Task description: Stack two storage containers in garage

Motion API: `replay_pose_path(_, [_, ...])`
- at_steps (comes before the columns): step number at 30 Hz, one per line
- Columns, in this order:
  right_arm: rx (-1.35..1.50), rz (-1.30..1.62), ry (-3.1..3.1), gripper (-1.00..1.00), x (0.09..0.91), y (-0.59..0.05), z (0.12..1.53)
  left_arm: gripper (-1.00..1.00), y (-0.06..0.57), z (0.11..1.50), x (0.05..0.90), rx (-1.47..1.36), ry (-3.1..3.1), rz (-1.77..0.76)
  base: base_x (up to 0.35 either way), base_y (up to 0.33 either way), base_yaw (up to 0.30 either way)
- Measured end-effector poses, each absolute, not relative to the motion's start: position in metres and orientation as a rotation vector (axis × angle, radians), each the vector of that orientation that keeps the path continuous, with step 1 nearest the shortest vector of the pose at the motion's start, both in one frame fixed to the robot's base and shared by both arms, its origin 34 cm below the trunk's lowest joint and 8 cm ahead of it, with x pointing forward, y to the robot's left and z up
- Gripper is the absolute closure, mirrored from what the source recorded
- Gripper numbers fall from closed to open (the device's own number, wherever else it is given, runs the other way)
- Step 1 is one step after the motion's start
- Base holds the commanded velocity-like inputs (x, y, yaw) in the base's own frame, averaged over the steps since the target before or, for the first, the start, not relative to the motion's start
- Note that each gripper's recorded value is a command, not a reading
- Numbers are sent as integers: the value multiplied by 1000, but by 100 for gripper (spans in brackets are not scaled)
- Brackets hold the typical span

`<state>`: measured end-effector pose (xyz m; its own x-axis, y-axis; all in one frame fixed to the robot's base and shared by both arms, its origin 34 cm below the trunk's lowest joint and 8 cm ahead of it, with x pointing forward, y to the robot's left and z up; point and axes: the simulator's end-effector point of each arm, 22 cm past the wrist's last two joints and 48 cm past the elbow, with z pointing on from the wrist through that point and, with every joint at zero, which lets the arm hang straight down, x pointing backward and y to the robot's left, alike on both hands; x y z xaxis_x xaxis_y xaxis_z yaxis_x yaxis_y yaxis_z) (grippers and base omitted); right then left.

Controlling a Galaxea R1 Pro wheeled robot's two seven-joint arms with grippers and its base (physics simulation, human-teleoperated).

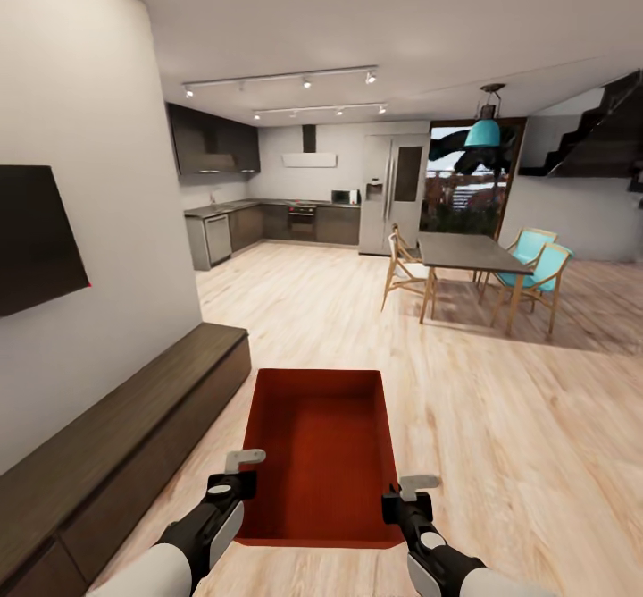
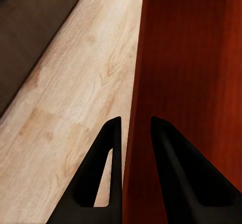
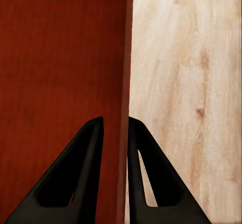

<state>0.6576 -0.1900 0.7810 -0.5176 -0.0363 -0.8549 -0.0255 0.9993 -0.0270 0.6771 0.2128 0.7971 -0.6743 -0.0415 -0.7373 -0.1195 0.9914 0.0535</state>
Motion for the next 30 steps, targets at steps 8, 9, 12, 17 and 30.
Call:
replay_pose_path(8, [-43, -14, 2115, 100, 658, -190, 781, 100, 213, 797, 677, -111, 2310, 123, 0, 0, -244])
replay_pose_path(9, [-43, -14, 2115, 100, 658, -190, 781, 100, 213, 797, 677, -112, 2310, 124, 0, 0, -244])
replay_pose_path(12, [-43, -14, 2115, 100, 658, -190, 781, 100, 213, 797, 677, -111, 2310, 123, 0, 0, -244])
replay_pose_path(17, [-43, -13, 2115, 100, 658, -190, 781, 100, 213, 797, 677, -111, 2310, 123, 24, 0, -244])
replay_pose_path(30, [-43, -14, 2115, 100, 657, -190, 781, 100, 213, 797, 677, -111, 2310, 123, 98, 0, -244])
